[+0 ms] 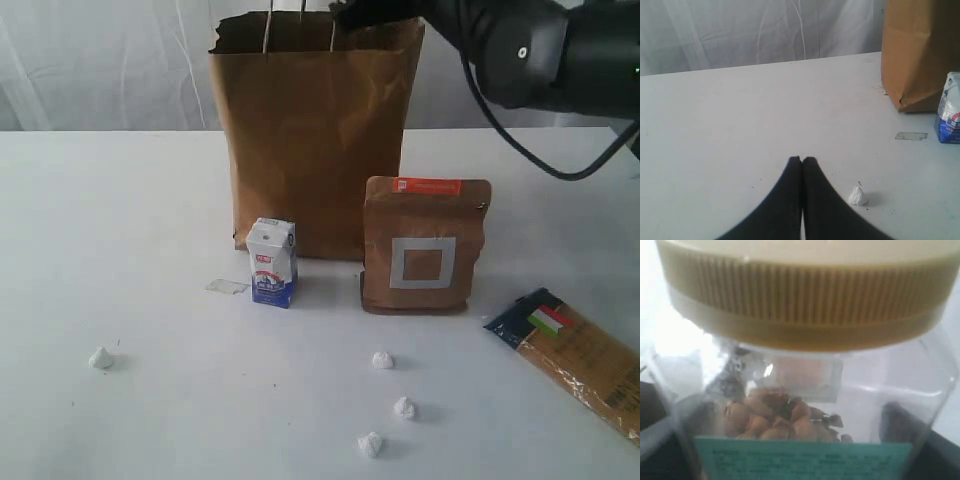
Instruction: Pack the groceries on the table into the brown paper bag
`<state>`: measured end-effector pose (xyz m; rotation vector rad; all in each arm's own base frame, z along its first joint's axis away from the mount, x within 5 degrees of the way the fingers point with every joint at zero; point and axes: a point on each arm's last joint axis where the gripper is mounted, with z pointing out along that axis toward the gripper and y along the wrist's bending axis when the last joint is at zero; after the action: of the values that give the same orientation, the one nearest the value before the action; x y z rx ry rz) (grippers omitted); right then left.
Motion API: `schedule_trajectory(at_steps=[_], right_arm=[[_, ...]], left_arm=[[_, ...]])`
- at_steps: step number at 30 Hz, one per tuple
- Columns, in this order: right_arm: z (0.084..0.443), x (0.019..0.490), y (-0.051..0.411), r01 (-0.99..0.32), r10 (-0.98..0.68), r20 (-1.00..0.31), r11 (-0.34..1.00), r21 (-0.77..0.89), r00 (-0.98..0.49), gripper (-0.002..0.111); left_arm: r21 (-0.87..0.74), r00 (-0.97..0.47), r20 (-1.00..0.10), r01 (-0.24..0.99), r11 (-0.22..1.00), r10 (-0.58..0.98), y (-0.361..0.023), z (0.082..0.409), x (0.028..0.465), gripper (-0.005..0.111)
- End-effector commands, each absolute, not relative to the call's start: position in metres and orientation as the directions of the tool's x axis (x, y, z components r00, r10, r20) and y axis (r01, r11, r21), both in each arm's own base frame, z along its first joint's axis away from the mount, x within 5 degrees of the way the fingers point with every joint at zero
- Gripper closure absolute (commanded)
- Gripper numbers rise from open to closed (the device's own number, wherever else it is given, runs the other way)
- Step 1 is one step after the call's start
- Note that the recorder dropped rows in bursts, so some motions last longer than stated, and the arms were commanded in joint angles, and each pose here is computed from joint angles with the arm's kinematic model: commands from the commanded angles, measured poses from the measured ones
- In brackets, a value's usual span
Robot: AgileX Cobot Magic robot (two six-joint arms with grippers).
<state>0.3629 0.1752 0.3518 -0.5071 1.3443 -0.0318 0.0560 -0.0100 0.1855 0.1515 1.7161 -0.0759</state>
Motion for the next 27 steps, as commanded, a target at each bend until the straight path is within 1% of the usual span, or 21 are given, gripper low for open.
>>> schedule_trajectory(at_steps=[1, 4, 8, 11, 14, 17, 24, 27], right_arm=[[0.375, 0.352, 0.172, -0.293, -0.194, -0.933, 0.913, -0.285, 0.304, 0.108], [0.378, 0.348, 0.171, -0.330, -0.147, -0.953, 0.915, -0.232, 0.263, 0.108], [0.370, 0.347, 0.173, -0.373, -0.184, -0.968, 0.897, -0.236, 0.170, 0.108], [0.366, 0.349, 0.174, -0.380, -0.192, -0.969, 0.894, -0.237, 0.152, 0.108], [0.365, 0.349, 0.174, -0.382, -0.162, -0.976, 0.901, -0.206, 0.145, 0.108], [0.369, 0.349, 0.173, -0.370, -0.141, -0.974, 0.908, -0.198, 0.176, 0.108], [0.385, 0.348, 0.169, -0.312, -0.039, -0.944, 0.939, -0.147, 0.328, 0.108], [0.382, 0.351, 0.170, -0.302, -0.036, -0.938, 0.942, -0.148, 0.346, 0.108]], left_arm=[[0.034, -0.137, -0.989, 0.150, 0.988, 0.055, -0.010, 0.185, 0.056, 0.107], [0.034, -0.137, -0.989, 0.150, 0.988, 0.055, -0.010, 0.185, 0.056, 0.107], [0.034, -0.137, -0.989, 0.150, 0.988, 0.055, -0.010, 0.185, 0.056, 0.107], [0.034, -0.137, -0.989, 0.150, 0.988, 0.055, -0.010, 0.185, 0.056, 0.107], [0.034, -0.137, -0.989, 0.150, 0.988, 0.055, -0.010, 0.185, 0.056, 0.107], [0.034, -0.137, -0.989, 0.150, 0.988, 0.055, -0.010, 0.185, 0.056, 0.107], [0.034, -0.137, -0.989, 0.150, 0.988, 0.055, -0.010, 0.185, 0.056, 0.107], [0.034, -0.137, -0.989, 0.150, 0.988, 0.055, -0.010, 0.185, 0.056, 0.107]])
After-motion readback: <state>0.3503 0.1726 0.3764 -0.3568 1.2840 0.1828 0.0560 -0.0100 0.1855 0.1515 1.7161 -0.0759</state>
